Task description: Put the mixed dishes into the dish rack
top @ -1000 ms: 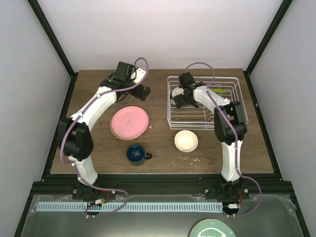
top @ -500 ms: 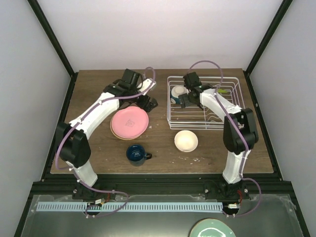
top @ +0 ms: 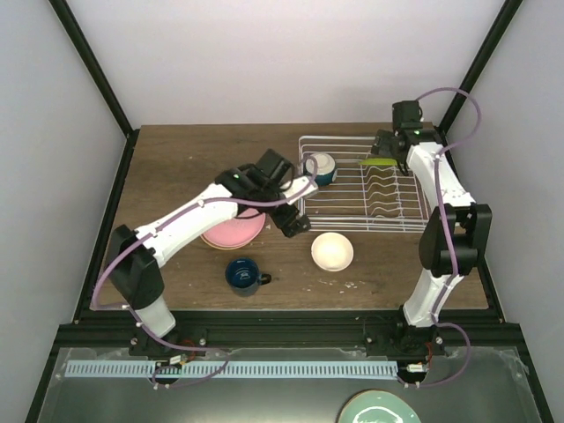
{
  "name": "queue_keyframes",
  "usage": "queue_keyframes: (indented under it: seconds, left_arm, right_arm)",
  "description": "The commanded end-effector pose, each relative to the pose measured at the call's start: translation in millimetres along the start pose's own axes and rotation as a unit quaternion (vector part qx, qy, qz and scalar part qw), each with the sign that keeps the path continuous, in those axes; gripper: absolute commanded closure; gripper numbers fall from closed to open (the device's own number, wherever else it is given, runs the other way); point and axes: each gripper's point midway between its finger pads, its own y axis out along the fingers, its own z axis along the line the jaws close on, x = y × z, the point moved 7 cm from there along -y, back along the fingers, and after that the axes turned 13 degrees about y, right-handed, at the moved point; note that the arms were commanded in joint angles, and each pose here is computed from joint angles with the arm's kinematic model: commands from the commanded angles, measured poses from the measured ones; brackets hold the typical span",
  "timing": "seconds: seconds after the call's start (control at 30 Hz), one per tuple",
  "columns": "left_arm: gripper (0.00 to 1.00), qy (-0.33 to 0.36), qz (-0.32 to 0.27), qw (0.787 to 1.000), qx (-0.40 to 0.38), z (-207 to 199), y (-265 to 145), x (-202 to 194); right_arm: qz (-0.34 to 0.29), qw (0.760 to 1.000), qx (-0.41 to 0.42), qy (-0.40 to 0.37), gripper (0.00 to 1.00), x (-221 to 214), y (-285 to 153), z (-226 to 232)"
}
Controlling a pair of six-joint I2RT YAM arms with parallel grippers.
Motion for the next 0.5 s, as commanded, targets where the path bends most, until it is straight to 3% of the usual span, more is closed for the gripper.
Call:
queue_keyframes:
  seconds: [0.0, 0.23, 0.47]
  left_arm:
    - [0.0, -0.002, 0.021, 0.999, -0.032, -21, 22, 2]
    - [0.01, -0.027, 0.004, 0.999, -0.027, -34, 46, 6]
    - [0.08, -0.042, 0.027, 0.998, -0.038, -56, 68, -8]
  right_arm:
    - [-0.024, 0.999, 0.017, 0.042, 0.0, 22, -22, -5]
    - [-0.028, 0.999, 0.008, 0.035, 0.0, 23, -34, -13]
    - [-0.024, 0.999, 0.001, 0.031, 0.0, 11, -48, -24]
